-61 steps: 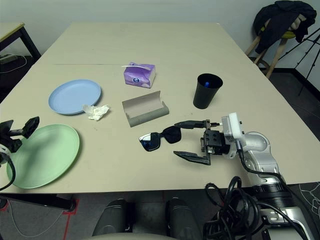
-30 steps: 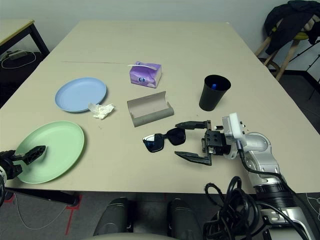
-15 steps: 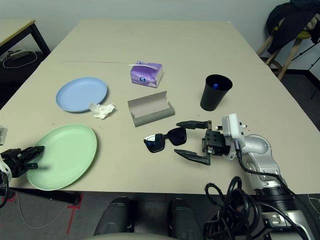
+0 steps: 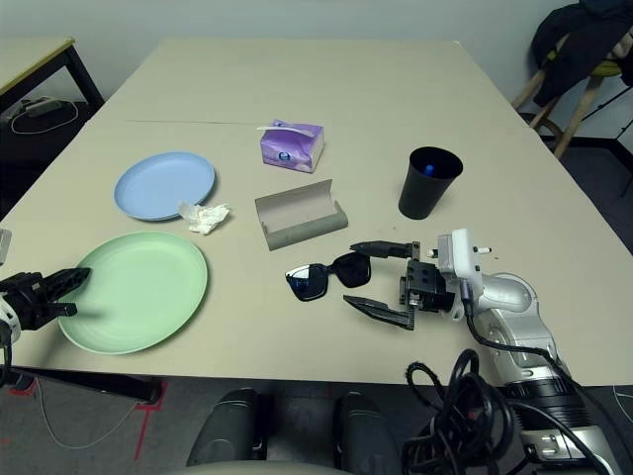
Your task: Organize and tidy the items on the table.
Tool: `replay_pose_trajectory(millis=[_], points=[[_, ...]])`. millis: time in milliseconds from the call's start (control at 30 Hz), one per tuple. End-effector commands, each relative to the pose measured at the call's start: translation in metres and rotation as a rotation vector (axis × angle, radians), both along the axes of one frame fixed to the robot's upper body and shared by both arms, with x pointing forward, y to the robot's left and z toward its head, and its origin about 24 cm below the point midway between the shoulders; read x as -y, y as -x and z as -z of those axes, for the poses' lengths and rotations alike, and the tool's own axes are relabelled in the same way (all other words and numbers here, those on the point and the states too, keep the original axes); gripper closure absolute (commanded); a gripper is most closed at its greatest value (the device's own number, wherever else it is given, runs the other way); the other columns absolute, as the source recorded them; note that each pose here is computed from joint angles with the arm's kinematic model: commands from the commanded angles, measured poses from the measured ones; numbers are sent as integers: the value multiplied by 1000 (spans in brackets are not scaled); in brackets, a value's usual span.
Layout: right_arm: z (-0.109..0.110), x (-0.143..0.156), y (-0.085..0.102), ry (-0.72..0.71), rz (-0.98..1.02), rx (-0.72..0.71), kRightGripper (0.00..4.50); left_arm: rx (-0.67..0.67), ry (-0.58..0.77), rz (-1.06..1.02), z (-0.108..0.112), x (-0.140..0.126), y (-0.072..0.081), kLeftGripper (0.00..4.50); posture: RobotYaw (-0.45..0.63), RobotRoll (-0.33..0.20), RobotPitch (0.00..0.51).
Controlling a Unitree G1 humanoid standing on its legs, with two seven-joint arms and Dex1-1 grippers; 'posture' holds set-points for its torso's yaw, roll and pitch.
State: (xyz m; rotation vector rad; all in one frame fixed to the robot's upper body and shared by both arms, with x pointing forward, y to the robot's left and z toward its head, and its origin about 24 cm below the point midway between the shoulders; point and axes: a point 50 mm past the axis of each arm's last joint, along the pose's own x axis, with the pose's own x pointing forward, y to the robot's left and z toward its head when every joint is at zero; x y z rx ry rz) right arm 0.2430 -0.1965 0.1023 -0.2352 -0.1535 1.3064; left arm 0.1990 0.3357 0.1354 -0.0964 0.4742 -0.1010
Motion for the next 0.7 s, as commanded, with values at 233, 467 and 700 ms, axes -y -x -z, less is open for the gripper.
replay_pose_trajectory(millis=[233,467,700], points=[[2,0,2,22,-2,-7,0,65,77,61,-34,-6,3,4489,145,0,84],[2,1,1,28,-2,-8,0,210,133,3,-63,-7,-14,4489,136,0,92],[2,1,0,29,0,-9,0,333,103,-95,-76,5,-41,4489,133,0,93]])
